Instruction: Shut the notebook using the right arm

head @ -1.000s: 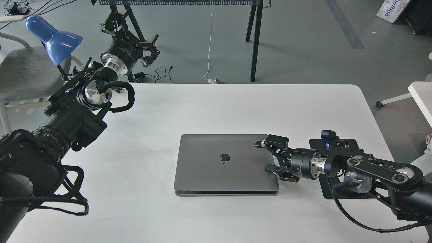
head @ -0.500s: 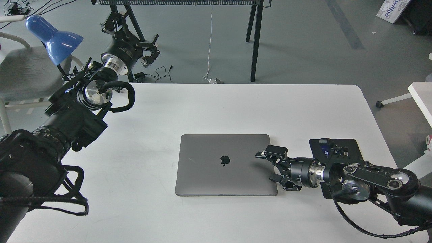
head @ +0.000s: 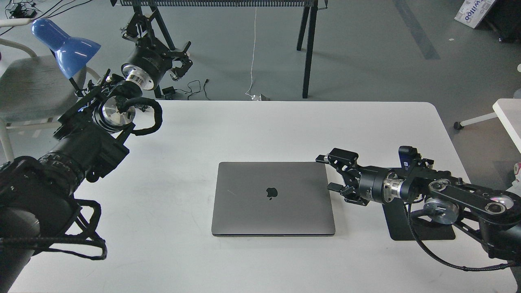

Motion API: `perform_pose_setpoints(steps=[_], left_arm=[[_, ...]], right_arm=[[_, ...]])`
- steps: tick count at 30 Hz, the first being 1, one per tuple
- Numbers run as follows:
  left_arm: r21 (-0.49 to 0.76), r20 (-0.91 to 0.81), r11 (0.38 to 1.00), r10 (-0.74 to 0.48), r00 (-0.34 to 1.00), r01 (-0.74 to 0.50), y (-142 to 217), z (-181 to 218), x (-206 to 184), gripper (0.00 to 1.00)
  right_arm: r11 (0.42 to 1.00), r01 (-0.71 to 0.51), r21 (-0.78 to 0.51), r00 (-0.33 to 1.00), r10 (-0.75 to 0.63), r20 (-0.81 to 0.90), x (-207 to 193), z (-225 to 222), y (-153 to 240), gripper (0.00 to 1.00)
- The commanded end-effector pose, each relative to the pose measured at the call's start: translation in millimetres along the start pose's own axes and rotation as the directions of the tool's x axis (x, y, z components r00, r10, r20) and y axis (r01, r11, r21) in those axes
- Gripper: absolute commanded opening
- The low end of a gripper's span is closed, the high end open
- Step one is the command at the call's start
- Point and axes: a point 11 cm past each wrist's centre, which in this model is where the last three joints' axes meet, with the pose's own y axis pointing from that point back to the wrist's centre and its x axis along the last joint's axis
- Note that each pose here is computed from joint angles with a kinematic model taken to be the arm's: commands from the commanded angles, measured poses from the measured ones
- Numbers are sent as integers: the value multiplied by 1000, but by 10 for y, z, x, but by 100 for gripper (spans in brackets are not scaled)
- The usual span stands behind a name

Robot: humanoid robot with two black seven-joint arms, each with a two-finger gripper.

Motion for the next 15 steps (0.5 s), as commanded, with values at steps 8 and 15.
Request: perform_pose_setpoints(steps=[8,15], left_arm=[[1,0,1000,0,1000,0,0,-1,0,100],[1,0,1000,0,1000,0,0,-1,0,100]], right_arm=[[893,-282,351,958,245,146,898,-1093,493,100],[790,-414,452,893,255,372,1264,-1235,794,100]])
